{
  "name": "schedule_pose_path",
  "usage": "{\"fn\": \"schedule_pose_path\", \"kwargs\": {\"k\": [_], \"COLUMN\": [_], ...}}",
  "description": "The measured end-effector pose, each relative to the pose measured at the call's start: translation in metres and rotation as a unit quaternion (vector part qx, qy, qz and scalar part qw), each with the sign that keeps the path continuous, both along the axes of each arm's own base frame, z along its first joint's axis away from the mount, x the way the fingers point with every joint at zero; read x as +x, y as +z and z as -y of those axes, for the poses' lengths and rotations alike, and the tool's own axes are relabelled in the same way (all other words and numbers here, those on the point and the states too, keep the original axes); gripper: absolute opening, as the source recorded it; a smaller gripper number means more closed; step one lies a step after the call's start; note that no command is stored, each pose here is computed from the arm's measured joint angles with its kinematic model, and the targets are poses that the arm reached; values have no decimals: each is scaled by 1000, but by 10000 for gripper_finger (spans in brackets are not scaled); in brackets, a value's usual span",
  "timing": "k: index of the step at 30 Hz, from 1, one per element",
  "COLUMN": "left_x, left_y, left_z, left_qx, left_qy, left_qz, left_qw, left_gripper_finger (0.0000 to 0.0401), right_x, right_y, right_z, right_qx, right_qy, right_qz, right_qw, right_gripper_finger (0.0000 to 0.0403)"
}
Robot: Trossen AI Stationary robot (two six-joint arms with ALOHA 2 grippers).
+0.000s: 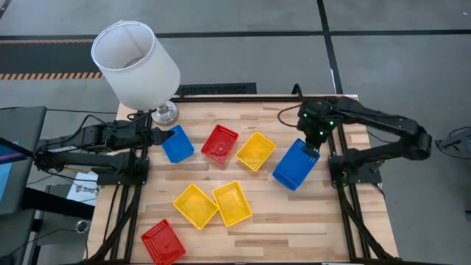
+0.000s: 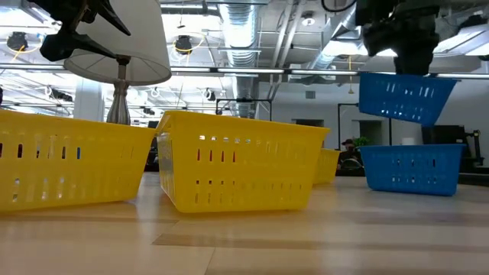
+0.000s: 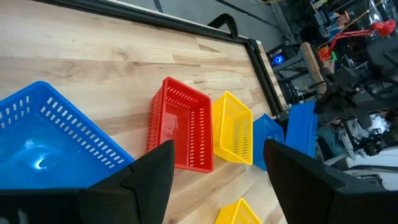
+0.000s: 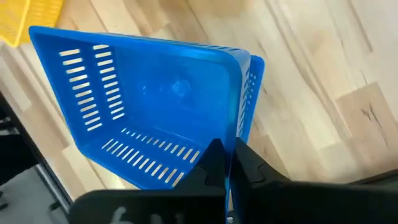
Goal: Stack baskets by color
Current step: Stack the bottom blue bin on the middle right blue bin
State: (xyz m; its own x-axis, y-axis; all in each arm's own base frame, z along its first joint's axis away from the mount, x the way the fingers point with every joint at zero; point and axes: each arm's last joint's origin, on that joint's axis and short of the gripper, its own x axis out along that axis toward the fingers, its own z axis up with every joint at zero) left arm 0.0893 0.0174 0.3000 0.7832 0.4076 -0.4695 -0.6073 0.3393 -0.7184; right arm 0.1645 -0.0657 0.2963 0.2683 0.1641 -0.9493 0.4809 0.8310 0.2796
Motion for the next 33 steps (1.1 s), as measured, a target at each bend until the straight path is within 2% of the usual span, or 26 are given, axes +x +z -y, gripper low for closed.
{"fn": "schedule_pose_path", "kwargs": {"k": [5, 11, 33], "left_x": [0, 0, 0], "left_y": [0, 0, 0], "left_z": [0, 0, 0], "left_qx": [1, 3, 2], "left_qy": [-1, -1, 3], "left_qz": [-1, -1, 0], "left_qw": [1000, 1000, 1000], "left_gripper_finger": [233, 233, 233], "right_x": [1, -4, -7], "right_y": [-3, -24, -31], "right_z": [6, 4, 12], "right_qx": [25, 54, 54], "right_qy": [-6, -27, -51], "right_qz": [3, -31, -15], "right_qw": [1000, 998, 997], "right_gripper_finger": [10, 12, 15]}}
